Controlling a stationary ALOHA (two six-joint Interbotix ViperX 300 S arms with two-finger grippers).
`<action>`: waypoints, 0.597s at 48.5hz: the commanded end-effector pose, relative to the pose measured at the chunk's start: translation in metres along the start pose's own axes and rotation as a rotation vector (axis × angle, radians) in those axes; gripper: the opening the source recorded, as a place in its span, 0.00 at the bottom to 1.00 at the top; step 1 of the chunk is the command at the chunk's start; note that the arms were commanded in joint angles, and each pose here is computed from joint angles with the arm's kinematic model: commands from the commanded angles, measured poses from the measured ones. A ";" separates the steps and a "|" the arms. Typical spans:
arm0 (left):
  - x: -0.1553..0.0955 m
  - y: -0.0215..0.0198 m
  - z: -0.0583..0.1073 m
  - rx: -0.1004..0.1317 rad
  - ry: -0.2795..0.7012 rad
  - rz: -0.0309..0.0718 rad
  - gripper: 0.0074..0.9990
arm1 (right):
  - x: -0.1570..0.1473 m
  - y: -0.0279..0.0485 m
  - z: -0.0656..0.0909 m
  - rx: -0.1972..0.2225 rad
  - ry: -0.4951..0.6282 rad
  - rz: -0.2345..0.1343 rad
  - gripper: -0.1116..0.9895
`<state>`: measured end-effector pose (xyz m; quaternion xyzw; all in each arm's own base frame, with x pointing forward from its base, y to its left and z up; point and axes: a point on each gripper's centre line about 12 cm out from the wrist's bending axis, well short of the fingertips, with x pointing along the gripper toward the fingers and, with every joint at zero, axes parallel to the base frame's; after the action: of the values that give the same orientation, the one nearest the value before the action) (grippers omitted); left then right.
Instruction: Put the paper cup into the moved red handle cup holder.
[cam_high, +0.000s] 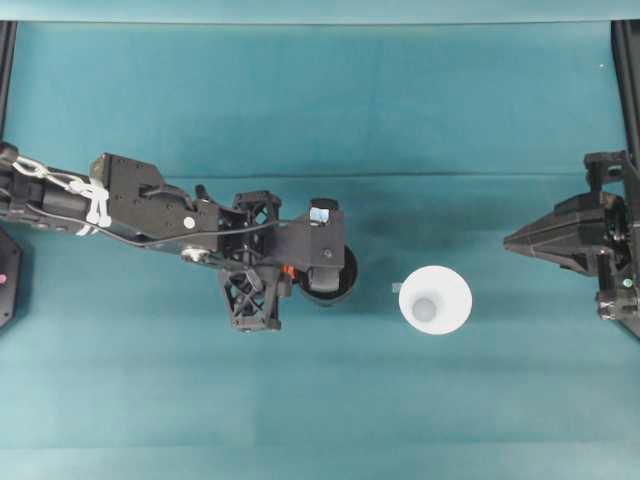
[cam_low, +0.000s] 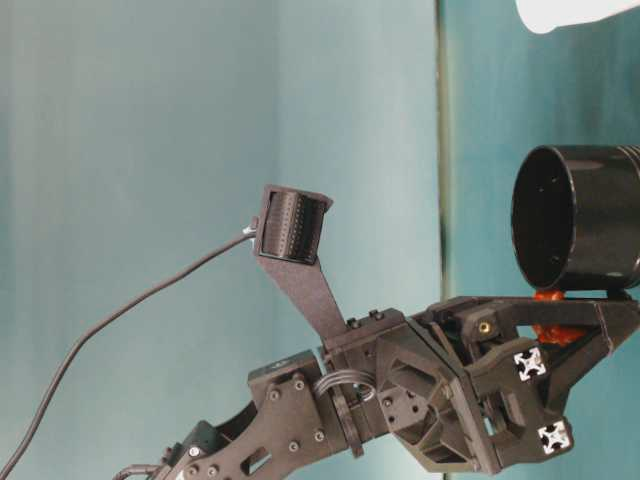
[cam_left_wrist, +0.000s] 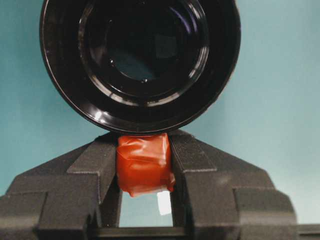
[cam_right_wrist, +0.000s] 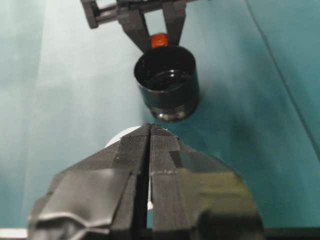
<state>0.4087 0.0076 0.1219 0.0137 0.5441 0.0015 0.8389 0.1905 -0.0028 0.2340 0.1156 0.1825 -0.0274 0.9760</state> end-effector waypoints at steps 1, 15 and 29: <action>-0.004 0.0011 0.003 0.002 -0.018 0.003 0.27 | 0.001 0.0003 0.002 0.013 -0.006 0.000 0.01; -0.004 0.0016 0.003 0.003 -0.015 0.003 0.77 | 0.001 0.0003 0.002 0.013 -0.006 0.000 0.01; -0.021 0.0019 0.004 0.008 -0.046 0.006 0.97 | 0.000 -0.0018 0.001 0.018 0.019 -0.013 0.01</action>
<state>0.4030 0.0081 0.1232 0.0152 0.5467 0.0009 0.8372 0.1902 -0.0031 0.2332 0.1157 0.1862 -0.0285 0.9753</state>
